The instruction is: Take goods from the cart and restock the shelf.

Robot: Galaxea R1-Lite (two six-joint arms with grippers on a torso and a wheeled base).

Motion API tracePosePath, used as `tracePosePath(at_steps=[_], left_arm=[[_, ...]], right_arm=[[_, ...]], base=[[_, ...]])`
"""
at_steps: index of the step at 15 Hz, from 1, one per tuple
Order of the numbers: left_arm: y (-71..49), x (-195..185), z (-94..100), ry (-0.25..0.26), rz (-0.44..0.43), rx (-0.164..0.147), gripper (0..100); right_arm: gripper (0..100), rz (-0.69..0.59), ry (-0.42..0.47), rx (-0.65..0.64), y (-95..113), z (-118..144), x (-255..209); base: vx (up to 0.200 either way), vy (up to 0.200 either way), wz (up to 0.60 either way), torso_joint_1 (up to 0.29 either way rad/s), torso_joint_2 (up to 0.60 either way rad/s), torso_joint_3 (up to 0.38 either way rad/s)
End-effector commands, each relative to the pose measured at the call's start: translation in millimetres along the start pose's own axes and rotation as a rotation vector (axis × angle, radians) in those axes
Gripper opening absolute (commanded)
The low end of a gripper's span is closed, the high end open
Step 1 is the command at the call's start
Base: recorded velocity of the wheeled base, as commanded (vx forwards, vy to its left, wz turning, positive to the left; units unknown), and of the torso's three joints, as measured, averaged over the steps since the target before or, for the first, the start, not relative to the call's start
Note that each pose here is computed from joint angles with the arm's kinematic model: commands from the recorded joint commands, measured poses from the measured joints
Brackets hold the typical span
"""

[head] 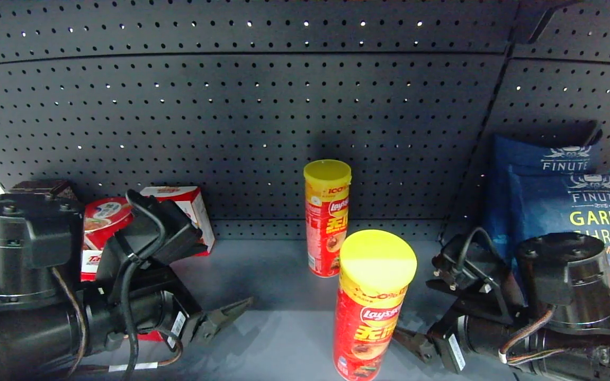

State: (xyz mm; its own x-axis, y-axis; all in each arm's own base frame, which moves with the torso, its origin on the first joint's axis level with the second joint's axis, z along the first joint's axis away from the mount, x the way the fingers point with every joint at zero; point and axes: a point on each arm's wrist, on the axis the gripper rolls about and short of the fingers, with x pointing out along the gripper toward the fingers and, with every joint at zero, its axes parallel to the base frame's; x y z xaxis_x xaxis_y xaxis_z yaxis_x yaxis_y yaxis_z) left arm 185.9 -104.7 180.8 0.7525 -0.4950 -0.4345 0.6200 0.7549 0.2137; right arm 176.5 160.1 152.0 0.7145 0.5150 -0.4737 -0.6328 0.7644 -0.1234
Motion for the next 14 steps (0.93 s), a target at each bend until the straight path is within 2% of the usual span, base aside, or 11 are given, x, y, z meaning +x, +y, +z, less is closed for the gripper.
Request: tracePosePath(at_steps=[1,14], left_arm=[[0.2,1.0,-0.4,0.003,0.000,0.000,100],[0.8,1.5,-0.8,-0.002,0.004,-0.001,100]], right_arm=[[100,0.017,0.006,-0.011,5.2,-0.2,2.2],[100,0.076,0.017,-0.045,23.5,3.5,15.0]], base=[[0.000,0.000,0.00,0.000,0.00,0.000],[0.000,0.000,0.00,0.000,0.00,0.000]])
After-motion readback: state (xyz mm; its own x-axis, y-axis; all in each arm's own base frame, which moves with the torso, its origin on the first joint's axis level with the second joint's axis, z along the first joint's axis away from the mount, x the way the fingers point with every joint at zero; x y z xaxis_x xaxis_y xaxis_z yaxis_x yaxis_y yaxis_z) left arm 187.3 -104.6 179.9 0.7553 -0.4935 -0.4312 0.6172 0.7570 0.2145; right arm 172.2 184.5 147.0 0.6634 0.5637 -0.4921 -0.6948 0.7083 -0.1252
